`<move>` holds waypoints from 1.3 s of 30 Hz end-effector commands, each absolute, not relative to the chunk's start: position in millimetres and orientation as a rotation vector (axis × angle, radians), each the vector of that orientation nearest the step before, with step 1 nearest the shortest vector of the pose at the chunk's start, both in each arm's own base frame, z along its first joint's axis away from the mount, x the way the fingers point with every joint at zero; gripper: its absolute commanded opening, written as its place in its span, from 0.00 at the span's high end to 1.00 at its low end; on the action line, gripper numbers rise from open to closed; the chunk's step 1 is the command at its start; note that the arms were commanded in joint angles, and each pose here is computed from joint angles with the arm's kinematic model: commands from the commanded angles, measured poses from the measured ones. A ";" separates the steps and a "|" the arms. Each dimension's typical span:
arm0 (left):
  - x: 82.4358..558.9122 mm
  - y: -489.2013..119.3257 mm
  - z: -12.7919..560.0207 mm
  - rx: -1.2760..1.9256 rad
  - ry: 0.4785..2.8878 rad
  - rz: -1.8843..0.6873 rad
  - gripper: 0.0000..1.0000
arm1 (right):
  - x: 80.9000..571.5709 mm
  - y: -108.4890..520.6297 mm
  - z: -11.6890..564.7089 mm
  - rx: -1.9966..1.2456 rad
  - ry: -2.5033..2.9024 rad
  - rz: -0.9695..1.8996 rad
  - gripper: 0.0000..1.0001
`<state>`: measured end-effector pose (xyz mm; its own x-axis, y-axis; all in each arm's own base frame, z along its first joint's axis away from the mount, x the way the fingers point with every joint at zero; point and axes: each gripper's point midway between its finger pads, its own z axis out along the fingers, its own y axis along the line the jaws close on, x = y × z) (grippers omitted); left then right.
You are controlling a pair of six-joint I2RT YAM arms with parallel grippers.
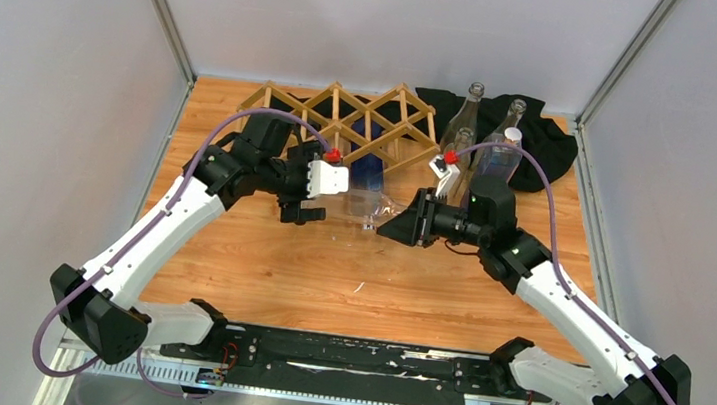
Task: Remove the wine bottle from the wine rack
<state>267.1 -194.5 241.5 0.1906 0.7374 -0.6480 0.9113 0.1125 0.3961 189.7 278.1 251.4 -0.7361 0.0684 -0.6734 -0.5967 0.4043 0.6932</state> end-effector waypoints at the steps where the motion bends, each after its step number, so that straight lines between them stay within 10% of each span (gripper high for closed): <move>1: 267.8 -196.0 241.6 1.703 1.541 -0.247 0.00 | 180.6 294.7 306.3 -0.577 1.838 1.456 1.00; 10: 254.5 -193.1 231.8 1.785 1.511 -0.262 0.15 | 168.4 314.4 314.9 -0.668 1.831 1.509 1.00; 18: 246.2 -194.4 238.6 1.772 1.483 -0.287 0.98 | 170.7 314.9 313.4 -0.668 1.836 1.468 0.94; 23: 241.1 -195.7 246.0 1.630 1.575 -0.352 1.00 | 177.4 308.4 315.0 -0.640 1.822 1.396 0.18; 39: 211.7 -235.0 325.2 1.096 1.652 -1.028 1.00 | 197.4 304.3 355.7 -0.540 1.560 1.352 0.06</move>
<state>233.5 -219.1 280.0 -0.2388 0.3621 -0.9010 0.9243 0.3693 -0.0966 190.3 294.9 333.6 -0.4944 0.2012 -0.8456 -0.7839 0.3172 0.5338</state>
